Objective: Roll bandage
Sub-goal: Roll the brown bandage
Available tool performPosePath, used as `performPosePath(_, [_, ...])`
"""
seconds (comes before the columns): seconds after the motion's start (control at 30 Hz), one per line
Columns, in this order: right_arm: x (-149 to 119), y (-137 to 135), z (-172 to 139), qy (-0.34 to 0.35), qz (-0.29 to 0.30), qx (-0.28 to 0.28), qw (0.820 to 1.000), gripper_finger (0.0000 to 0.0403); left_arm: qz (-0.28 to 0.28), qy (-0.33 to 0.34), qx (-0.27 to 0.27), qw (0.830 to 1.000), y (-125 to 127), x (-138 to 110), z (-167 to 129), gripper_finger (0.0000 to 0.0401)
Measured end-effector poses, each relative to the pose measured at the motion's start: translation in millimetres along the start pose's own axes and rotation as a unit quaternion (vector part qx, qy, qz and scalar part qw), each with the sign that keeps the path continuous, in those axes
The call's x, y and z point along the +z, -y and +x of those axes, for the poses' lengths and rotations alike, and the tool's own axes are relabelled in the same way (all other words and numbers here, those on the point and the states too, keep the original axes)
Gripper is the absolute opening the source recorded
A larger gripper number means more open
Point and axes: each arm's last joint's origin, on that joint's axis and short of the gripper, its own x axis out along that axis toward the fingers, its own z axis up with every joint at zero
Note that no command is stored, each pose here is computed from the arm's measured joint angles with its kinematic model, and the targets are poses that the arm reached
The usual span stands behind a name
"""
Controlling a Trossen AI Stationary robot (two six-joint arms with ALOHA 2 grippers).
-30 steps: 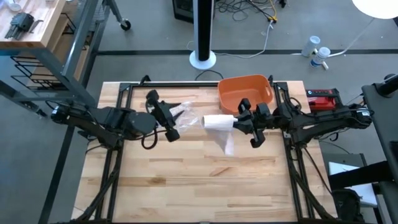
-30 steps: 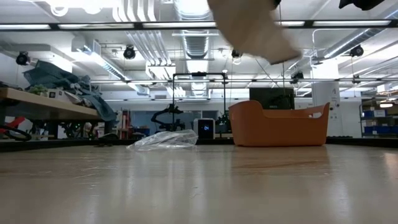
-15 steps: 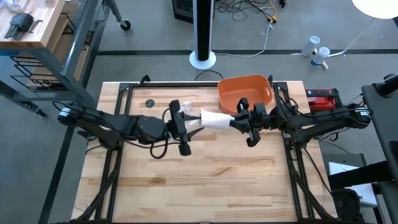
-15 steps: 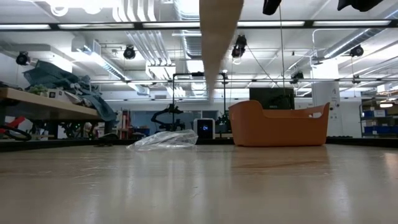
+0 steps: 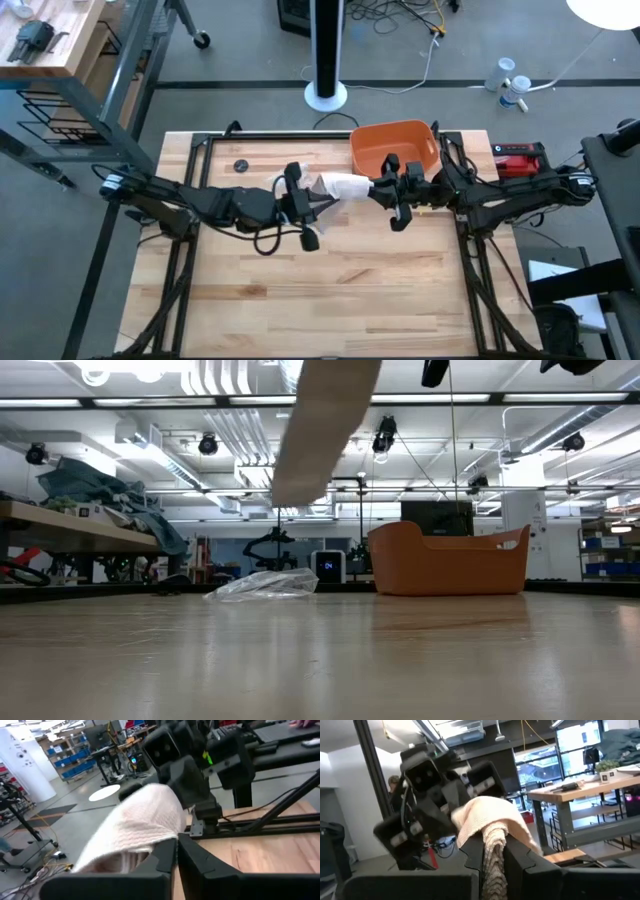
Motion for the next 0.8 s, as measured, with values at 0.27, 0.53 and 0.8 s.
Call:
performPosePath(0.27, [3, -1, 8, 0.005, -0.006, 0.004, 1.000, 0.0030, -0.001, 0.005, -0.001, 1.000, 3, 0, 2, 0.0032])
performPosePath(0.53, [9, -4, 4, 0.008, -0.037, 0.033, 0.999, 0.0026, 0.000, 0.011, -0.015, 1.000, 0, 9, -17, 0.0044])
performPosePath(0.8, [6, -4, 4, -0.005, -0.061, 0.042, 0.997, 0.0026, 0.019, -0.016, -0.030, 0.999, 1, 7, -28, 0.0041])
